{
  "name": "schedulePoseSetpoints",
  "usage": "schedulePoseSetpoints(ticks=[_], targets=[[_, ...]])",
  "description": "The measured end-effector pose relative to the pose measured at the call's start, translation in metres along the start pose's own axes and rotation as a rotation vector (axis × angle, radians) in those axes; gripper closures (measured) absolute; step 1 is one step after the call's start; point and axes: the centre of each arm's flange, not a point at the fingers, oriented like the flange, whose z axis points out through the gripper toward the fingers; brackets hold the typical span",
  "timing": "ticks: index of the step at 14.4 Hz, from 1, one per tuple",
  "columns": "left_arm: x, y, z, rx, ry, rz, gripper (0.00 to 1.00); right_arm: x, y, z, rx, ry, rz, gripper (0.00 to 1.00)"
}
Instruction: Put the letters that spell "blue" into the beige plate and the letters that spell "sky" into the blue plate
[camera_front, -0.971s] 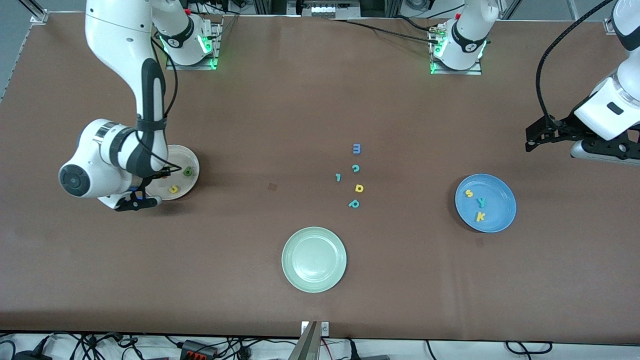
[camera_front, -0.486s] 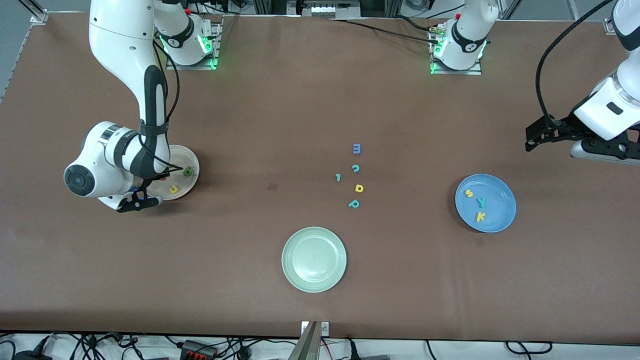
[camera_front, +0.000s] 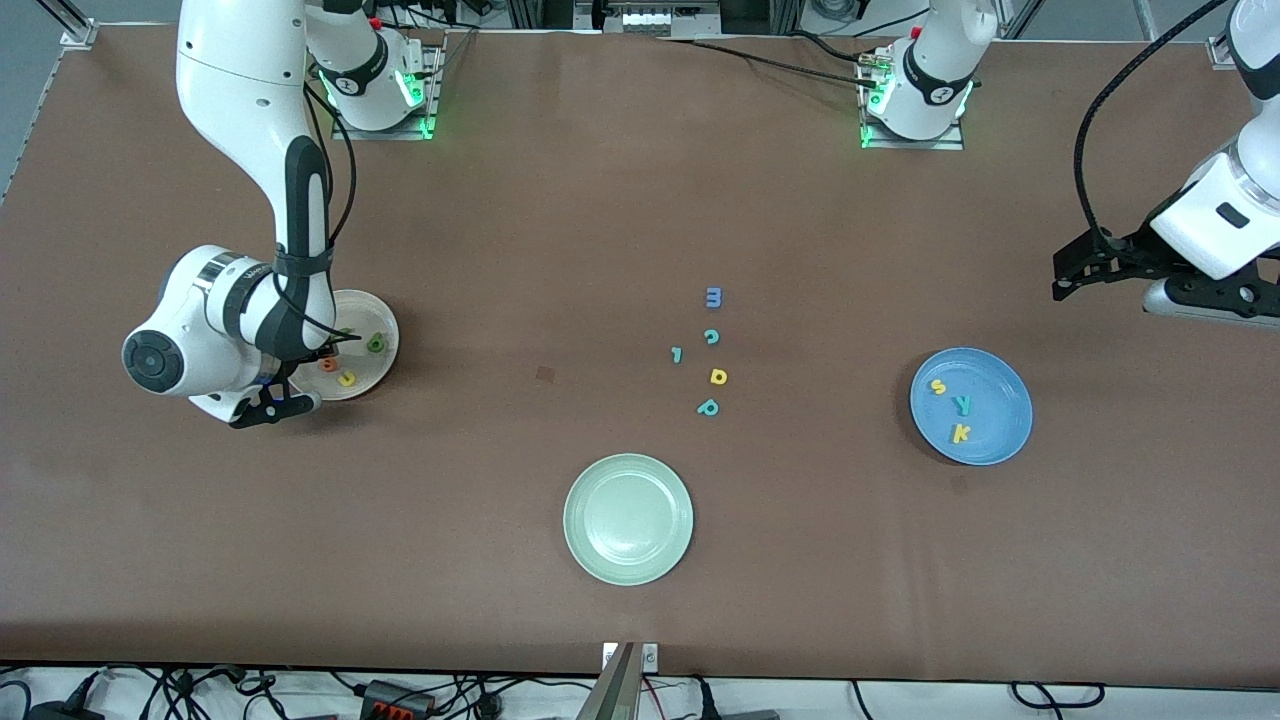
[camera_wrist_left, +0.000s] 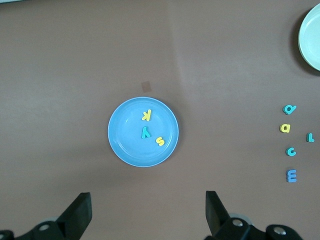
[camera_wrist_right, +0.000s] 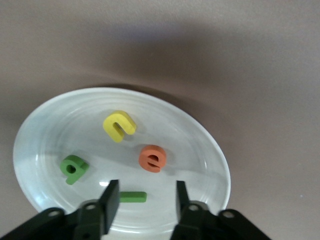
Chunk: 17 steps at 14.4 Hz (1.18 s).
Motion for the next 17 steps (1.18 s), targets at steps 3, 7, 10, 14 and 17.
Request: schedulePoseSetpoints(ticks=[3, 7, 10, 14, 17], targets=[[0.000, 0.001, -0.001, 0.000, 0.000, 0.002, 0.00, 0.004, -0.005, -0.007, 0.000, 0.015, -0.009, 0.07], [0.000, 0.004, -0.001, -0.001, -0.001, 0.007, 0.00, 0.009, -0.009, -0.017, -0.007, 0.035, -0.021, 0.00], [0.000, 0.004, -0.001, -0.001, -0.002, 0.007, 0.00, 0.016, -0.013, -0.030, -0.016, 0.060, -0.035, 0.00], [0.000, 0.004, -0.001, -0.001, -0.004, 0.007, 0.00, 0.025, -0.019, -0.058, -0.024, 0.111, -0.054, 0.00], [0.000, 0.004, -0.001, -0.001, -0.004, 0.007, 0.00, 0.021, -0.026, -0.088, 0.006, 0.164, -0.001, 0.00]])
